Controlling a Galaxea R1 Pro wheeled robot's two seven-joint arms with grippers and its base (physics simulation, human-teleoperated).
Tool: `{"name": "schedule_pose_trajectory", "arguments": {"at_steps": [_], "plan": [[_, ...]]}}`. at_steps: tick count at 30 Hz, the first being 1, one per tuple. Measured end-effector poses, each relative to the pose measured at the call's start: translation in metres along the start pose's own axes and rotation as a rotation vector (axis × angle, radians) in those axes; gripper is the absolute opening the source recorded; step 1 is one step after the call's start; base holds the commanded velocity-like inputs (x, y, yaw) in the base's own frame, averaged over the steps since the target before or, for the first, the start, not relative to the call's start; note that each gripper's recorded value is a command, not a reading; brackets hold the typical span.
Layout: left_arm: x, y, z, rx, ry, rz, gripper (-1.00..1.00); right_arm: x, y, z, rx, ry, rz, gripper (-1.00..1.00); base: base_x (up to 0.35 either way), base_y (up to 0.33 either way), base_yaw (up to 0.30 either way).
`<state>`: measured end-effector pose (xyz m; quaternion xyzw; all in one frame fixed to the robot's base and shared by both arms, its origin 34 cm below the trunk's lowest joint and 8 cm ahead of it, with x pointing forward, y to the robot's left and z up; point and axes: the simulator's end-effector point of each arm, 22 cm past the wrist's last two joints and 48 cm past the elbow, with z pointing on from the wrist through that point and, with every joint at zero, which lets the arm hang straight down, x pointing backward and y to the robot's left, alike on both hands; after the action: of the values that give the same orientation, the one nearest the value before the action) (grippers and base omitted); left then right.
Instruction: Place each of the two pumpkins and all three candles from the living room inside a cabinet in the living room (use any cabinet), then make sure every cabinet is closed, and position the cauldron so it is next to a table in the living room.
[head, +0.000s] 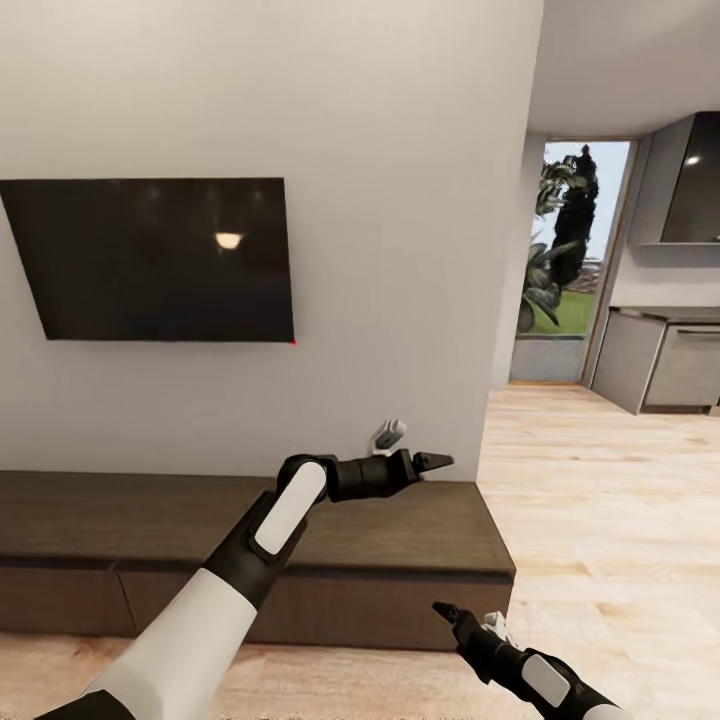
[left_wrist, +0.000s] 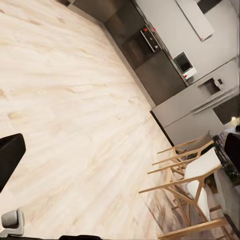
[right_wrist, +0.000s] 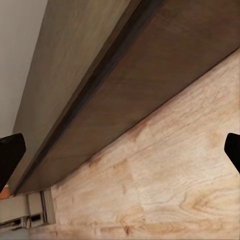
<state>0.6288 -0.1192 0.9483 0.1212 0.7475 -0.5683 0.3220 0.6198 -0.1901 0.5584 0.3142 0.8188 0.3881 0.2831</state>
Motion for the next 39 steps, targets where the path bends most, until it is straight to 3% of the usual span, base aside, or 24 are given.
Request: {"name": "schedule_pose_trajectory", "arguments": {"at_steps": [4,17,22,27,39], "plan": [[0.005,-0.002,0.001,0.033,-0.003,0.001,1.00,0.001,-0.005,0.003,-0.007,-0.003,0.005,1.00,0.000,0.000,0.000],[0.022,0.017,0.002,0.039,-0.014,-0.005,1.00,0.009,-0.025,0.015,-0.020,-0.007,0.011,1.00,0.000,0.000,0.000],[0.031,0.023,0.004,0.040,-0.011,-0.003,1.00,0.015,-0.020,0.018,-0.087,-0.001,0.014,1.00,0.000,0.000,0.000],[0.040,0.028,0.005,0.047,-0.006,0.000,1.00,0.021,0.000,0.017,-0.226,0.004,0.007,1.00,0.000,0.000,0.000],[0.060,0.030,0.006,0.103,-0.005,0.007,1.00,0.027,-0.016,0.025,-0.248,-0.004,0.001,1.00,0.000,0.000,-0.167]]}}
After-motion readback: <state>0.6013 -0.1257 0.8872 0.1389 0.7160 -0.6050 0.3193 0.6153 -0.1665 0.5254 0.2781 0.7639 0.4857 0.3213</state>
